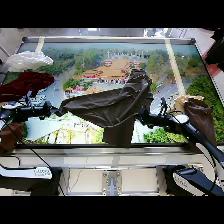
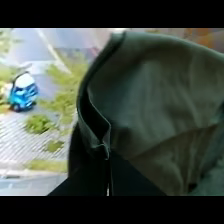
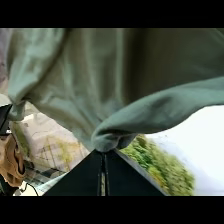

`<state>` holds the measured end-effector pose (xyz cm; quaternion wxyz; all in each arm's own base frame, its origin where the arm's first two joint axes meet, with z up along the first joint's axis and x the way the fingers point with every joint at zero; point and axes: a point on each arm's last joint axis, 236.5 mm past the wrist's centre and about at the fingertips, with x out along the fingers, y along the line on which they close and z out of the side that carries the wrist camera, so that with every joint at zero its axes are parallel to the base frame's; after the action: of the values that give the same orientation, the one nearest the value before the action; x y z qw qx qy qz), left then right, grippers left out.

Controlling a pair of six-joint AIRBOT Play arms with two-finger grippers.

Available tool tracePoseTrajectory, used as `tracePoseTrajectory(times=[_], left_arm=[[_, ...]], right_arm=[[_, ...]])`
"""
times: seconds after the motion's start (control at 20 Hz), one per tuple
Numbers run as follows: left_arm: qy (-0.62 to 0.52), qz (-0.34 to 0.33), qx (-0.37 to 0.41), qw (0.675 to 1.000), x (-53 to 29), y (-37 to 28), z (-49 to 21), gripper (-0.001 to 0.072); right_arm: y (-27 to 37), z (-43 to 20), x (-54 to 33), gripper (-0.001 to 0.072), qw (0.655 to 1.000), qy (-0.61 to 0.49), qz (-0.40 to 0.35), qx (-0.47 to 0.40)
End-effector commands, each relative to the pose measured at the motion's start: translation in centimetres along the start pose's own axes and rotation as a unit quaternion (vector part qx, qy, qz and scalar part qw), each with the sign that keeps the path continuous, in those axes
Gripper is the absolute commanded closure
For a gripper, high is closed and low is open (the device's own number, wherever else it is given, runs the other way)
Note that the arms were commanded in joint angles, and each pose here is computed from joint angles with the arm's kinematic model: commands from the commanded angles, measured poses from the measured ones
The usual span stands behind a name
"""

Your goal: Fold the shirts.

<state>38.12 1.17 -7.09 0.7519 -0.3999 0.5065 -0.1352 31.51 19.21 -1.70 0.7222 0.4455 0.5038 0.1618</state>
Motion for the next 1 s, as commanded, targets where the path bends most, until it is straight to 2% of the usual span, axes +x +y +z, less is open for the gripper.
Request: tracePoseTrajectory(times=[0.0, 0.1, 0.2, 0.35, 0.5, 0.6, 0.75, 0.85, 0.95], left_arm=[[-0.086, -0.102, 0.038, 0.990, -4.1, -7.6, 3.2, 0.0698], [-0.175, -0.154, 0.074, 0.970, -10.5, -13.1, 5.1, 0.0698], [-0.295, -0.177, 0.119, 0.931, -19.1, -17.8, 6.3, 0.0699], [-0.444, -0.135, 0.176, 0.868, -31.1, -23.0, 4.9, 0.0700], [-0.530, -0.068, 0.255, 0.806, -38.4, -28.9, 2.2, 0.0700], [-0.535, -0.030, 0.303, 0.788, -40.4, -32.8, 1.0, 0.0700], [-0.542, 0.090, 0.347, 0.760, -43.4, -35.2, 0.6, 0.0700], [-0.546, 0.119, 0.336, 0.758, -44.8, -35.3, 1.3, 0.0700], [-0.519, 0.097, 0.333, 0.781, -43.5, -34.4, 2.8, 0.0701]], right_arm=[[4.6, 1.8, -2.2, 0.0694, 0.994, -0.020, 0.018, -0.105], [9.5, 2.7, -6.0, 0.0694, 0.978, -0.061, 0.040, -0.197], [15.4, 2.6, -11.6, 0.0694, 0.949, -0.118, 0.071, -0.282], [23.4, 1.5, -22.6, 0.0695, 0.887, -0.245, 0.100, -0.379], [29.5, -1.0, -33.8, 0.0696, 0.797, -0.369, 0.109, -0.466], [32.1, -2.1, -38.8, 0.0697, 0.757, -0.420, 0.109, -0.489], [33.7, -1.1, -42.1, 0.0697, 0.721, -0.464, 0.072, -0.510], [33.8, 1.7, -41.5, 0.0698, 0.717, -0.470, 0.032, -0.514], [33.4, 5.4, -38.5, 0.0698, 0.733, -0.451, 0.000, -0.510]])
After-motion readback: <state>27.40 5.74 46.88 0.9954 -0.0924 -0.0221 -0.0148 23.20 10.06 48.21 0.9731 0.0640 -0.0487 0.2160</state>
